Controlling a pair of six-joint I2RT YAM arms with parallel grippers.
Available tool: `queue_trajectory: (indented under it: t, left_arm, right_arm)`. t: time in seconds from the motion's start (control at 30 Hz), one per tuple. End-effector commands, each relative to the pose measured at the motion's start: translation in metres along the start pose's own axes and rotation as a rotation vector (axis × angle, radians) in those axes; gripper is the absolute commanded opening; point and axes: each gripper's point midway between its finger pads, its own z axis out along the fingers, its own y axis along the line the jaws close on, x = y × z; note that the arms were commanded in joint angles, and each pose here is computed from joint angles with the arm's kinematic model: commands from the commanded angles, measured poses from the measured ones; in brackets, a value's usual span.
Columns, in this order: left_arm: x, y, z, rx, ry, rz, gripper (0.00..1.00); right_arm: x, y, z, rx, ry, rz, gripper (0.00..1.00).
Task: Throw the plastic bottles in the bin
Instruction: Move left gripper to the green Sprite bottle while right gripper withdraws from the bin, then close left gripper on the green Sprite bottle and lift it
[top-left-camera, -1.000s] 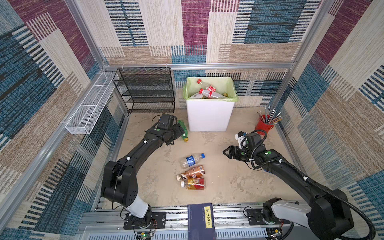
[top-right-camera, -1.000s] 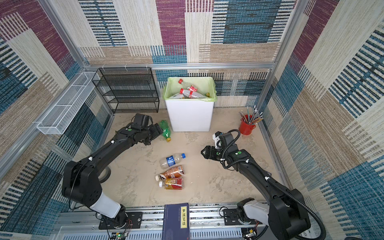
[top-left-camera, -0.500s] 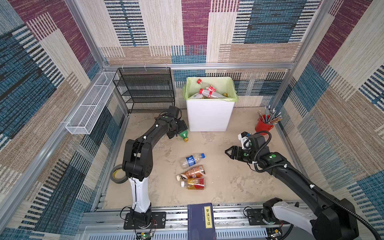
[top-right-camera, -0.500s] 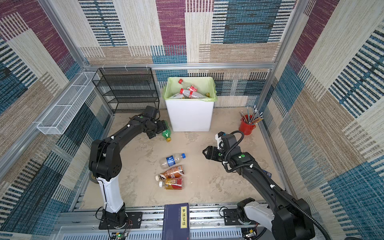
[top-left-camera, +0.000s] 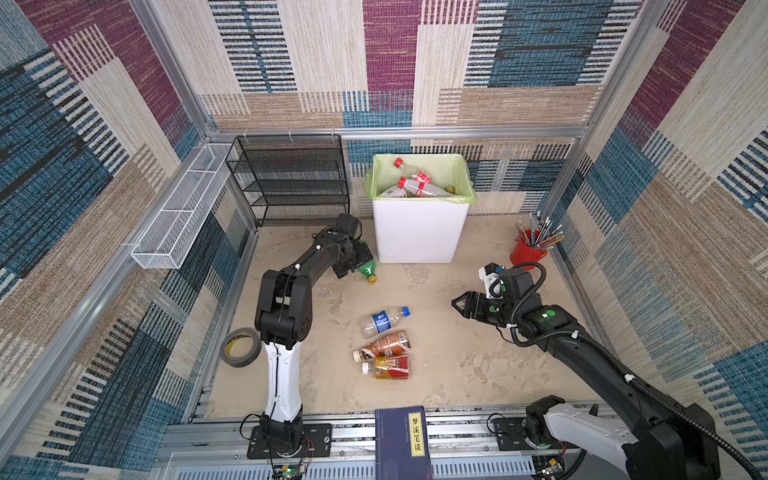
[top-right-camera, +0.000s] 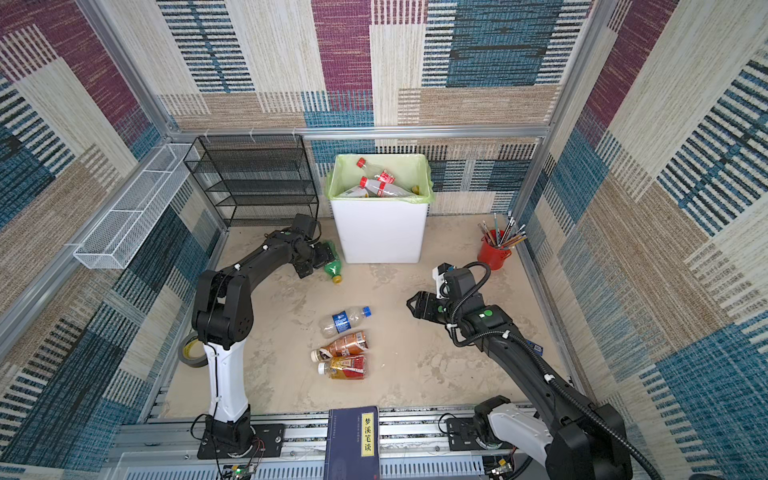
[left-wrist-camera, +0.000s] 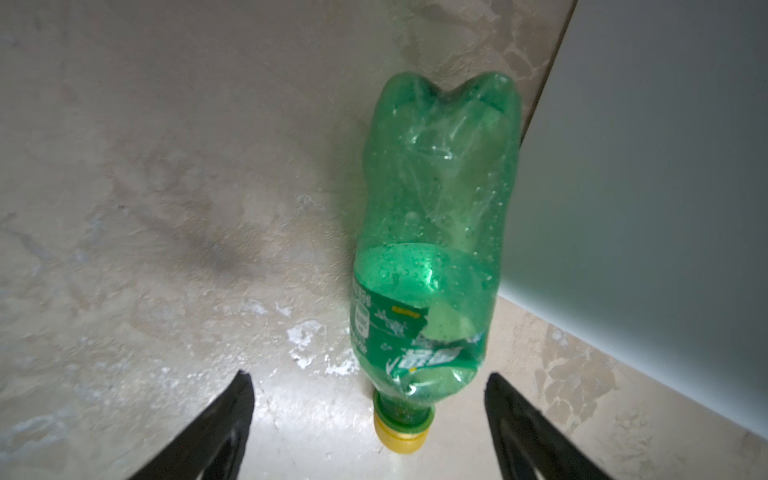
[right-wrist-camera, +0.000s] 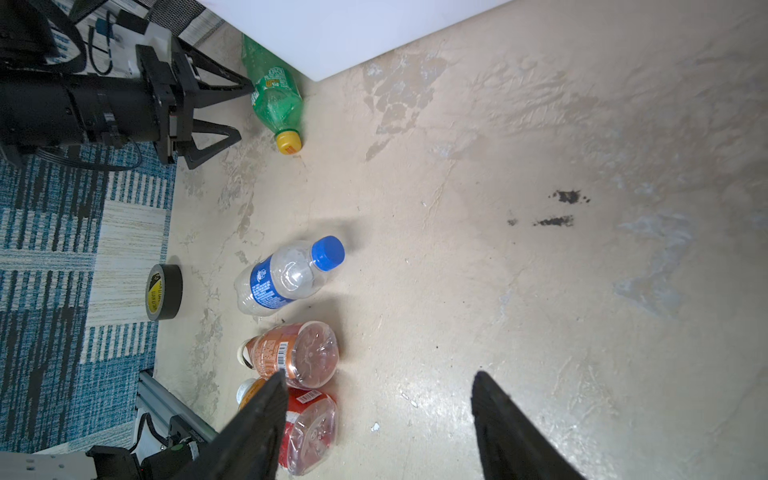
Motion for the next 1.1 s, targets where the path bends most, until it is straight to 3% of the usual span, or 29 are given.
queue_trajectory:
  t: [0.0, 0.33, 0.73, 0.9, 1.07]
  left_arm:
    - [-0.007, -0.011, 0.001, 0.044, -0.014, 0.031, 0.88]
    - [-0.011, -0.014, 0.024, 0.057, 0.015, 0.018, 0.82]
    - [-0.012, -0.001, 0.031, 0.064, 0.06, 0.025, 0.65]
    - [-0.005, 0.01, 0.027, 0.028, 0.078, 0.052, 0.73]
    - [-0.001, 0.019, 0.023, -0.004, 0.086, 0.081, 0.7]
  right_arm:
    - [-0.003, 0.001, -0.004, 0.007, -0.015, 0.003, 0.71]
    - [-0.004, 0.0, -0.011, 0.016, -0.035, 0.018, 0.7]
    - [-0.008, 0.0, -0.015, 0.016, -0.069, 0.038, 0.68]
    - [-0.008, 0.001, -0.012, 0.008, -0.064, 0.034, 0.68]
    - [-0.01, 0.003, -0.007, -0.003, -0.059, 0.03, 0.67]
